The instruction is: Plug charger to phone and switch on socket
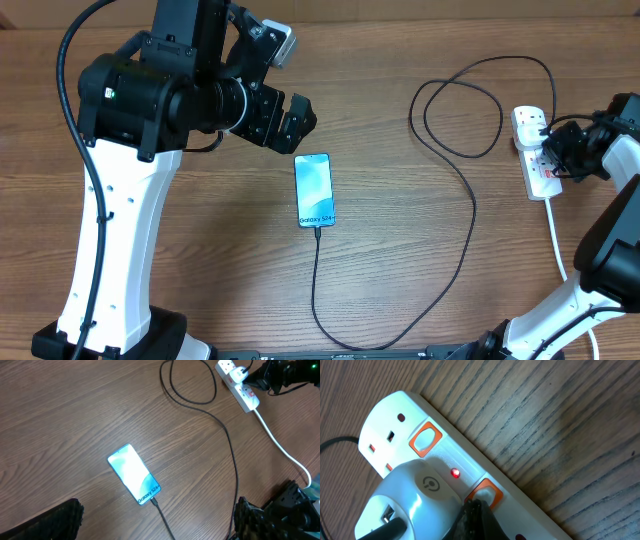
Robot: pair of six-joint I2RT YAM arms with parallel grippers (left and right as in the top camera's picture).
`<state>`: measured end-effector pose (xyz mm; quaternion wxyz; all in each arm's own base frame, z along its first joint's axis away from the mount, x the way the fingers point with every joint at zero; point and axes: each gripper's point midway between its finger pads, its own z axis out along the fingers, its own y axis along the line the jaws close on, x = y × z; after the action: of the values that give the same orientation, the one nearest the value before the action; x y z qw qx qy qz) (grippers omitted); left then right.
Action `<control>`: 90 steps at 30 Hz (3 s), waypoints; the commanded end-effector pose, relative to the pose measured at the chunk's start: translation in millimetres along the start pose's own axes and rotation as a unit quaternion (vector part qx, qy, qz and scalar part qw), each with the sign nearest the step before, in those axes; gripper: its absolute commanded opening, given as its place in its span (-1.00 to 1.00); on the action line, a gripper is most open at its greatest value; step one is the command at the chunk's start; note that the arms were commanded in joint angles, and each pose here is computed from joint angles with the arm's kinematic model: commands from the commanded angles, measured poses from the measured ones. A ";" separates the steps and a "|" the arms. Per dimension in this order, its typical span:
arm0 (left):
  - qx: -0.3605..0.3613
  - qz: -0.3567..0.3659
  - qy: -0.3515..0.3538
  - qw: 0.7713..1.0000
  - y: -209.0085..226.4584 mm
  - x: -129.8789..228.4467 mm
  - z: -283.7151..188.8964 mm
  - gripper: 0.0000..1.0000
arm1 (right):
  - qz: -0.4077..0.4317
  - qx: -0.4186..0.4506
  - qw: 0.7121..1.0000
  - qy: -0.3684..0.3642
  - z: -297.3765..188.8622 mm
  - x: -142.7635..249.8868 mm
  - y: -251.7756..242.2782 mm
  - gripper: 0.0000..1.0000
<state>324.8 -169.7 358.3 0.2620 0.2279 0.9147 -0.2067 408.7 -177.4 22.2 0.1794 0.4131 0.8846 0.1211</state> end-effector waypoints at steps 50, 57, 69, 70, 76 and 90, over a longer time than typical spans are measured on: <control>-0.001 0.012 0.001 1.000 -0.2 -2.2 2.9 0.99 | -0.426 -0.235 0.874 0.003 -250.7 252.3 211.3 -0.87; -0.001 0.012 0.001 1.000 -0.2 -2.3 2.9 0.99 | -0.374 -0.276 0.885 -0.011 -291.2 263.2 208.4 1.00; -0.001 0.012 0.001 1.000 -0.2 -2.3 2.9 0.99 | -0.336 -0.370 0.864 -0.063 -372.3 276.0 187.0 1.00; -0.001 0.012 0.001 1.000 -0.2 -2.2 2.9 0.99 | -0.336 -0.371 0.863 -0.064 -373.6 276.1 186.5 1.00; -0.001 0.012 0.001 1.000 -0.2 -2.2 2.9 0.99 | -0.331 -0.343 0.876 -0.079 -364.1 266.9 183.1 1.00; -0.001 0.012 0.001 1.000 -0.2 -2.2 2.9 0.99 | -0.488 -0.239 0.813 -0.208 -311.7 243.6 143.6 1.00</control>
<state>325.9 -170.0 357.0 0.2602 0.2276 0.9153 -0.2066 237.1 93.2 315.9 0.4624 -0.0831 0.8650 0.1765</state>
